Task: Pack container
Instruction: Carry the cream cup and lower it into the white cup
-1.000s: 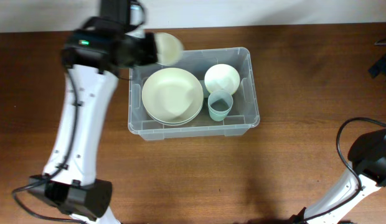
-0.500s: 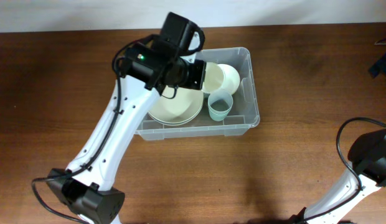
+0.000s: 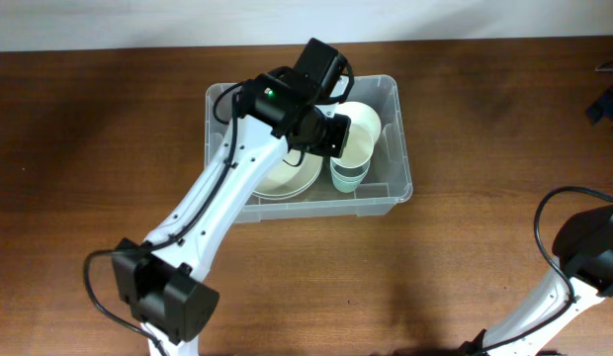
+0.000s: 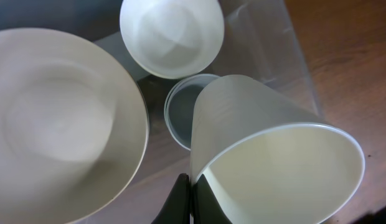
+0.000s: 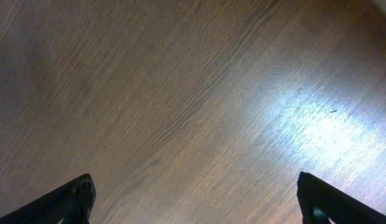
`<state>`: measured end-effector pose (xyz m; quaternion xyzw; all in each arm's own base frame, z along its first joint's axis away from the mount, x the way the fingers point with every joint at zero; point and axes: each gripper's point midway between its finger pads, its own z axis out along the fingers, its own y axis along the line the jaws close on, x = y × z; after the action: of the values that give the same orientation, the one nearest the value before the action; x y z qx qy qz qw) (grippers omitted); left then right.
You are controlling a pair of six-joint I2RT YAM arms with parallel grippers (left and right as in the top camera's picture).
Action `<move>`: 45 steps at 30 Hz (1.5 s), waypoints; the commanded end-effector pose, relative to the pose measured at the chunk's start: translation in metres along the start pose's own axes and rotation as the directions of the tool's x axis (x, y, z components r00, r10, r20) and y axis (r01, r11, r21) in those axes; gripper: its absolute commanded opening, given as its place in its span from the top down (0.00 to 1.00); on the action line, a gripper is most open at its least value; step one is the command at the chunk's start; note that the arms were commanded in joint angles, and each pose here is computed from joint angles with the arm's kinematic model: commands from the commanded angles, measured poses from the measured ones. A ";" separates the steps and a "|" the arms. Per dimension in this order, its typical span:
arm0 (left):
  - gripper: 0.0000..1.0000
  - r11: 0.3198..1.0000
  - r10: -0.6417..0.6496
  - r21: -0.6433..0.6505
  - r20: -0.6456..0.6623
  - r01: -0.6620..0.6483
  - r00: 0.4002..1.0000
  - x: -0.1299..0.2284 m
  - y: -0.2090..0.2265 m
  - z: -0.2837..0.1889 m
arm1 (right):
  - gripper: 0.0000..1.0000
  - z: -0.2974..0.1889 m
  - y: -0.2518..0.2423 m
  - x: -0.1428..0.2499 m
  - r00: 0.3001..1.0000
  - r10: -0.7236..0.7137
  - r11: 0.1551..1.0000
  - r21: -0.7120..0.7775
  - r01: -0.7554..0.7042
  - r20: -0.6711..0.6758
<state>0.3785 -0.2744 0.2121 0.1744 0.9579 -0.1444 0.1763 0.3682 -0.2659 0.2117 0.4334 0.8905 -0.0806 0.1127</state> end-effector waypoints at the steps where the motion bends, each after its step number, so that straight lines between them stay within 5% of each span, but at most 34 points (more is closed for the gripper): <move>1: 0.99 1.000 0.015 0.009 -0.037 -0.015 0.999 0.007 -0.001 0.011 | 0.01 0.007 -0.005 0.000 1.000 0.009 1.000 0.018 -0.009 -0.012; 38: 0.98 0.999 0.007 -0.036 -0.084 -0.011 0.996 0.014 0.010 0.036 | 0.01 0.007 -0.005 0.000 1.000 0.009 1.000 0.018 -0.009 -0.012; 42: 0.82 0.999 0.007 -0.037 -0.084 -0.010 0.996 0.014 0.010 0.036 | 0.01 0.007 -0.005 0.000 1.000 0.009 1.000 0.018 -0.009 -0.012; 45: 0.41 0.999 0.001 -0.039 -0.081 -0.005 0.997 0.013 0.013 0.035 | 0.01 0.007 -0.005 0.000 1.000 0.009 1.000 0.018 -0.009 -0.012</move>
<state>0.3803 -0.2736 0.1753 0.1759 0.9666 -0.1230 0.1402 0.3682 -0.2659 0.2117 0.4334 0.8905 -0.0806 0.1127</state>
